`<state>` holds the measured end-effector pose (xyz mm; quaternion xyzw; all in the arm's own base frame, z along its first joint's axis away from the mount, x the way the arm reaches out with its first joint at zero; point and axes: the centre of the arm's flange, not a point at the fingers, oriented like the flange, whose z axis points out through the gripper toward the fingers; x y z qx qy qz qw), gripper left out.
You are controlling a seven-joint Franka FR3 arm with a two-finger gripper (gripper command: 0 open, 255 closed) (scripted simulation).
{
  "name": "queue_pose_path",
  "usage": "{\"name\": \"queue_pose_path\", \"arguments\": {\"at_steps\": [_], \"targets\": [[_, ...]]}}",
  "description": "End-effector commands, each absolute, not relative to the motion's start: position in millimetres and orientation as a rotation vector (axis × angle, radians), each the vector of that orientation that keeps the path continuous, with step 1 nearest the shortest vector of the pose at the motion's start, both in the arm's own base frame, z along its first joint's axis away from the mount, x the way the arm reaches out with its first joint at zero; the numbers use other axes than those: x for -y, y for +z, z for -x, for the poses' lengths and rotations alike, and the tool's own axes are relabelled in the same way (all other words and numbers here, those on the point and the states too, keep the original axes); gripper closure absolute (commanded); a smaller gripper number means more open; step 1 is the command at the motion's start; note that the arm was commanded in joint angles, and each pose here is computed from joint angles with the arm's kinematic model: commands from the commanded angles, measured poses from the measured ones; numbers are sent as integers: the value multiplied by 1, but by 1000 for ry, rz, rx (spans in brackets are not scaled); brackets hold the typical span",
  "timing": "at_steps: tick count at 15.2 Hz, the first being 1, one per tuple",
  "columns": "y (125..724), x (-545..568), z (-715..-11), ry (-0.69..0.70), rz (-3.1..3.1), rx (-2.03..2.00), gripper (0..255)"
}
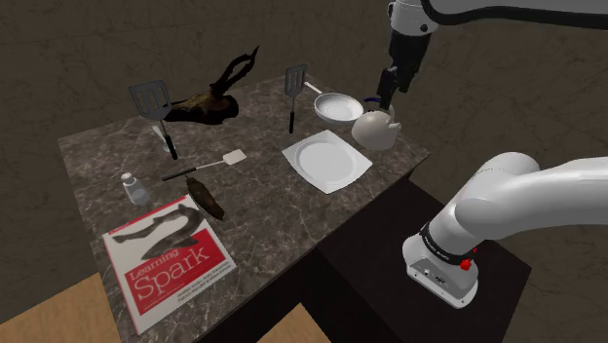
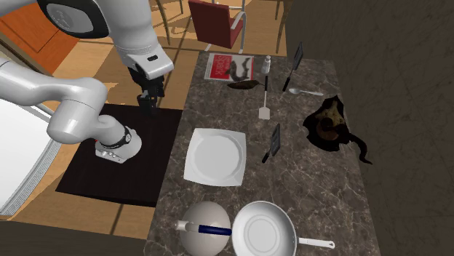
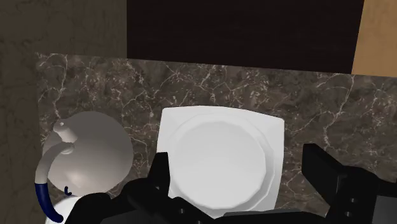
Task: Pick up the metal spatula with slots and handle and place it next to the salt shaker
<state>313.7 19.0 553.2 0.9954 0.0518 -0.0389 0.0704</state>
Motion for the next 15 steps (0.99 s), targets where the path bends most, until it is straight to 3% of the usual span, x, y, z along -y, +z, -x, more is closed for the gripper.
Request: {"name": "queue_pose_path", "arguments": {"at_steps": [1, 15], "targets": [[553, -19, -314, -117, -2994, -156, 0], [425, -35, -406, 317, -2977, 136, 0]]}}
